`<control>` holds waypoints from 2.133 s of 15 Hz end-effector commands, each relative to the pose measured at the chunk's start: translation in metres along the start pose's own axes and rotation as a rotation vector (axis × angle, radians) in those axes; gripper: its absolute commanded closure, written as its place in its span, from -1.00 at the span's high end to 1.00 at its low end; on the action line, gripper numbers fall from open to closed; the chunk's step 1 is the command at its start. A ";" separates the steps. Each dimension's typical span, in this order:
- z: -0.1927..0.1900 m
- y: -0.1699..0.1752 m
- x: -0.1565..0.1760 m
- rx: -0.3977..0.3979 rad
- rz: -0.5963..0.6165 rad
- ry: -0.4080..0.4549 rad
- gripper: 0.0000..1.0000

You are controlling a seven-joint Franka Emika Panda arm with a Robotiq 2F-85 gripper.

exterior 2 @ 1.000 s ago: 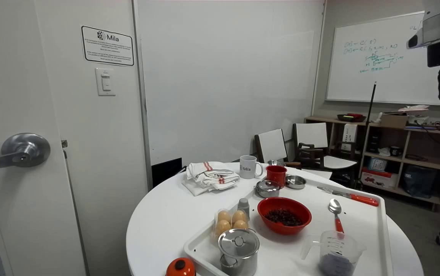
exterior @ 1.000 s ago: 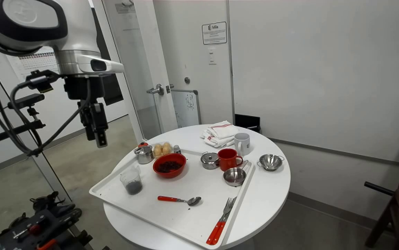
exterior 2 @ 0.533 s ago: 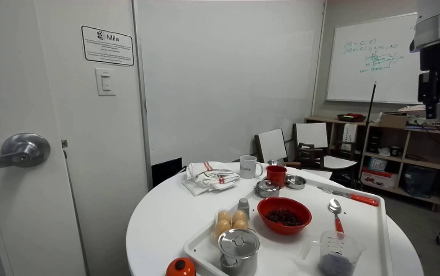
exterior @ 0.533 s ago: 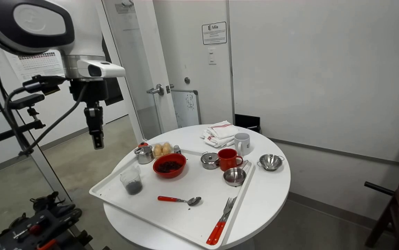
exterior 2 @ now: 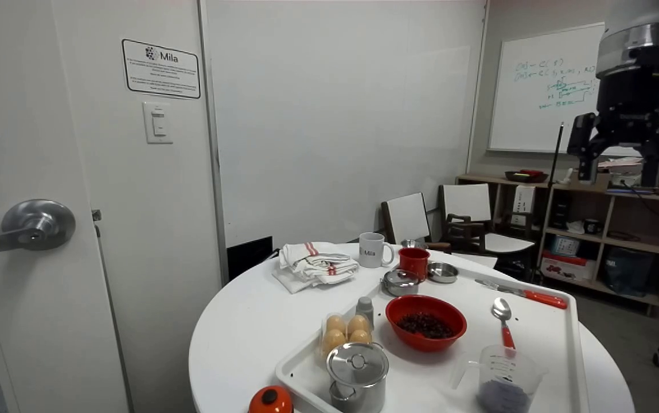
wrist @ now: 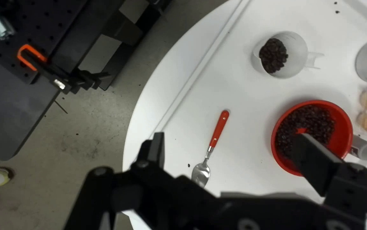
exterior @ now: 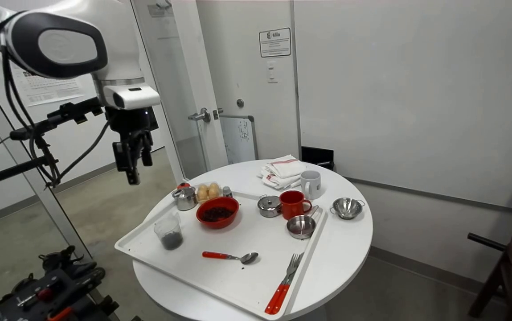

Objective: Pour the contents in the clear jug into the red bowl

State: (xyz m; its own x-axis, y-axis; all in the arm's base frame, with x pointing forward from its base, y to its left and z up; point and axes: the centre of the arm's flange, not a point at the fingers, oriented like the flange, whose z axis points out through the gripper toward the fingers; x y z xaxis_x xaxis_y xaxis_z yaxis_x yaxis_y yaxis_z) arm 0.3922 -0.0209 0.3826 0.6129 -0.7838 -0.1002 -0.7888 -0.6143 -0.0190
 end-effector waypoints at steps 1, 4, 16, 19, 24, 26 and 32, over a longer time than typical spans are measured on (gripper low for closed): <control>0.001 -0.042 -0.041 0.065 0.161 0.100 1.00; 0.000 -0.081 -0.090 0.100 0.247 0.222 1.00; 0.027 -0.097 -0.099 0.080 0.577 0.397 1.00; 0.044 -0.101 -0.095 0.069 0.745 0.404 1.00; 0.065 -0.111 -0.081 0.066 1.012 0.382 1.00; 0.072 -0.115 -0.075 0.069 1.125 0.380 1.00; 0.073 -0.152 -0.102 0.106 1.423 0.282 1.00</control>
State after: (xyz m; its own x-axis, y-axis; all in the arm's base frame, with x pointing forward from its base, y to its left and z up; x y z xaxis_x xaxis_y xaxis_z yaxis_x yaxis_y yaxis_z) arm 0.4295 0.1275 0.3210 -0.5884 -0.7942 0.1517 -0.8081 0.5707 -0.1461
